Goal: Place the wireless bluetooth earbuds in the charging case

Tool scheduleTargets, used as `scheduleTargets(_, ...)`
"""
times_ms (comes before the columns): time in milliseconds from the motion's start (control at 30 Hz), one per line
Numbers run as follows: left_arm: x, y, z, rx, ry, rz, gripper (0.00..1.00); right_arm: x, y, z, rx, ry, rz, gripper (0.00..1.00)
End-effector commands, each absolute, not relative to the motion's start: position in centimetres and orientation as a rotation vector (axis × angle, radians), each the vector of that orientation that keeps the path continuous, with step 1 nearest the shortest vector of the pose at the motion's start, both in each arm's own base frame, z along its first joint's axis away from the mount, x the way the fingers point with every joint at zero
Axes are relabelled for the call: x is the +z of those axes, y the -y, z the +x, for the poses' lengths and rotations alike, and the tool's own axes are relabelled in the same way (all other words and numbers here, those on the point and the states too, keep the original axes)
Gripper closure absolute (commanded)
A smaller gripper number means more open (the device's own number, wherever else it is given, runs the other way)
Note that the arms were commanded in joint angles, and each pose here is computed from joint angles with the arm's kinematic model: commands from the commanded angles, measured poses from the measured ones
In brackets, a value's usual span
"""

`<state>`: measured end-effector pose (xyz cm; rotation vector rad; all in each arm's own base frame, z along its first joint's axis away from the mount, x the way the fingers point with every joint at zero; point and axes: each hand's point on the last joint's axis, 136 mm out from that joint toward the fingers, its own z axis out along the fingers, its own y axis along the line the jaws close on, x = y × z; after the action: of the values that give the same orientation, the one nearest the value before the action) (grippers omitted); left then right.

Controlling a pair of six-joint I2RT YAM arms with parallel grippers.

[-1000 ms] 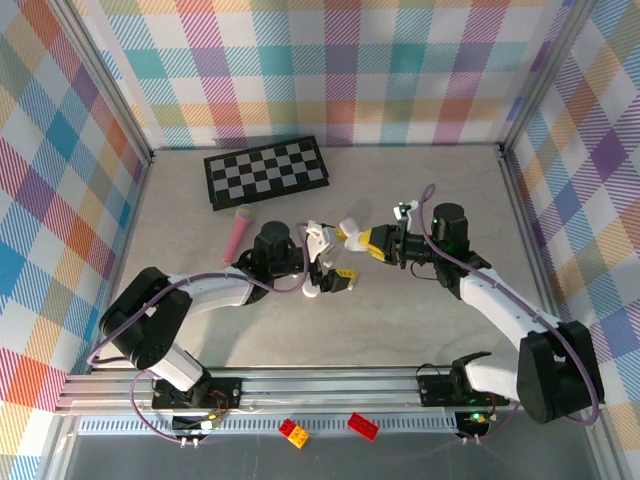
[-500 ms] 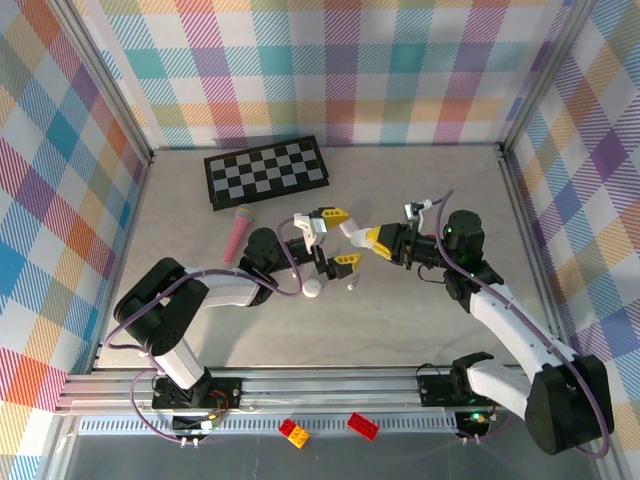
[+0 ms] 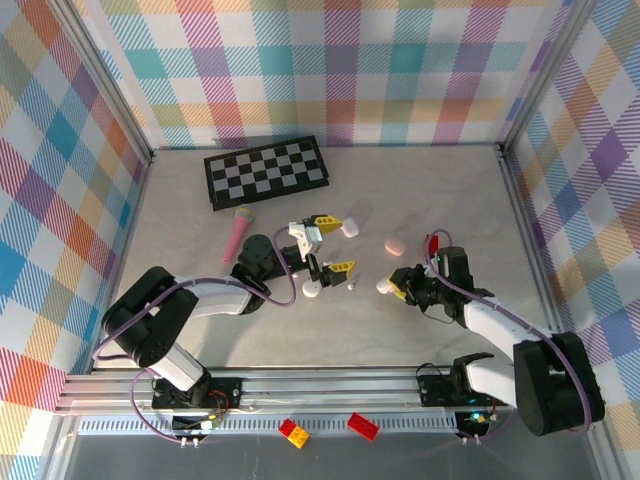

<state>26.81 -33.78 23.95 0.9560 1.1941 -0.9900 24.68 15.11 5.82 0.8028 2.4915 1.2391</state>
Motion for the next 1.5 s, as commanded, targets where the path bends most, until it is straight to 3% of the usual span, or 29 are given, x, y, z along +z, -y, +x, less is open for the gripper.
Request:
scheduleTargets(0,24.2,33.6,26.5,-0.977,-1.177,0.993,0.0,5.1,-14.7,25.5,1.198,-2.468,0.793,0.82)
scheduleTargets(167,24.1,33.4,26.5,-0.97,-1.18,0.985,0.0,3.4,-14.3,24.7,1.146,-2.521,0.825,0.68)
scheduleTargets(333,24.3,33.2,26.7,-0.958,-1.191,0.977,0.0,3.8,-12.4,23.7,0.95,-2.577,0.797,0.35)
scheduleTargets(500,24.0,32.5,26.8,-0.942,-1.215,0.969,0.0,6.6,-11.3,23.0,0.827,-2.611,0.667,0.22)
scheduleTargets(767,24.0,31.3,26.4,-0.933,-1.236,0.962,0.0,10.2,-12.1,23.3,0.556,-2.814,0.279,0.18)
scheduleTargets(933,24.0,30.4,25.7,-0.925,-1.283,0.976,0.0,8.9,-12.2,23.6,0.172,-3.046,0.01,0.14)
scheduleTargets(1200,23.5,29.7,24.9,-0.897,-1.312,1.003,0.0,5.0,-16.4,26.4,0.394,-3.055,-0.104,0.12)
scheduleTargets(1467,23.0,29.6,24.7,-0.904,-1.333,1.011,0.0,3.8,-16.2,24.4,0.433,-3.106,-0.098,0.13)
